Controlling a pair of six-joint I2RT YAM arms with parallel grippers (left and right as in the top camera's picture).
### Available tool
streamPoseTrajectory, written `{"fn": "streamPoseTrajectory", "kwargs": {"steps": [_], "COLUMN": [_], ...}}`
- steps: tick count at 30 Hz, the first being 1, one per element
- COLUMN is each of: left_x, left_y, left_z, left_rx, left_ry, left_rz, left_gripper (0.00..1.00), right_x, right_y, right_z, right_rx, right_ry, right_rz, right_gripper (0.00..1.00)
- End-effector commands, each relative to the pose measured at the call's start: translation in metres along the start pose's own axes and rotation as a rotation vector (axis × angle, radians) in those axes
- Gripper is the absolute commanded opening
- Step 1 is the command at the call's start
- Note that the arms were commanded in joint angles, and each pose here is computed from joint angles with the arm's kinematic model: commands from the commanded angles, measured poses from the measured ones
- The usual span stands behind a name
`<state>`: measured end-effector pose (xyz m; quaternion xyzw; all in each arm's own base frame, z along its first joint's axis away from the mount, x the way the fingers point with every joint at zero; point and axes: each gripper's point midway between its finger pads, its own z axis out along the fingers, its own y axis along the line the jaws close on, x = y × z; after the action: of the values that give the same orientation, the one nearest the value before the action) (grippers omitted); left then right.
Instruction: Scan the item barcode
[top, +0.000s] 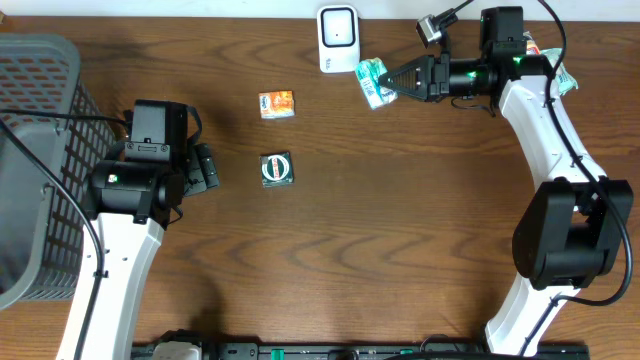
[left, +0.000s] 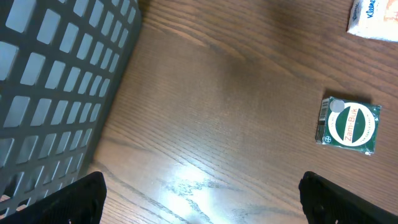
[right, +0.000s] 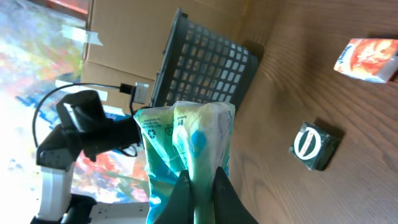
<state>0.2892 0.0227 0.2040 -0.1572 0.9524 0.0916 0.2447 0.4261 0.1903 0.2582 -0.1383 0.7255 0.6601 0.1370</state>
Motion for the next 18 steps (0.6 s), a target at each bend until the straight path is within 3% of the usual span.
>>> {"fn": "streamPoseTrajectory", "kwargs": {"steps": [1, 11, 12, 13, 15, 18], "left_x": [-0.004, -0.004, -0.004, -0.004, -0.004, -0.004], "left_y": [-0.001, -0.001, -0.001, -0.001, -0.001, -0.001], "left_z": [-0.003, -0.003, -0.003, -0.003, -0.003, -0.003], "left_rx": [0.001, 0.001, 0.001, 0.001, 0.001, 0.001], "left_ry": [-0.009, -0.009, -0.009, -0.009, -0.009, -0.009], "left_rz": [-0.006, -0.006, -0.006, -0.006, -0.006, -0.006], "left_gripper": [0.98, 0.98, 0.98, 0.98, 0.98, 0.98], "right_x": [0.003, 0.001, -0.001, -0.004, -0.005, -0.008], "right_y": [0.010, -0.010, -0.021, -0.058, -0.093, -0.128], "right_z": [0.003, 0.010, 0.010, 0.008, 0.001, -0.009], "right_rx": [-0.058, 0.063, 0.132, 0.355, 0.598, 0.918], "right_ry": [0.019, 0.007, -0.004, -0.034, -0.053, -0.071], "right_rz": [0.004, -0.010, -0.009, -0.001, -0.004, -0.057], "right_gripper": [0.01, 0.01, 0.01, 0.01, 0.01, 0.01]}}
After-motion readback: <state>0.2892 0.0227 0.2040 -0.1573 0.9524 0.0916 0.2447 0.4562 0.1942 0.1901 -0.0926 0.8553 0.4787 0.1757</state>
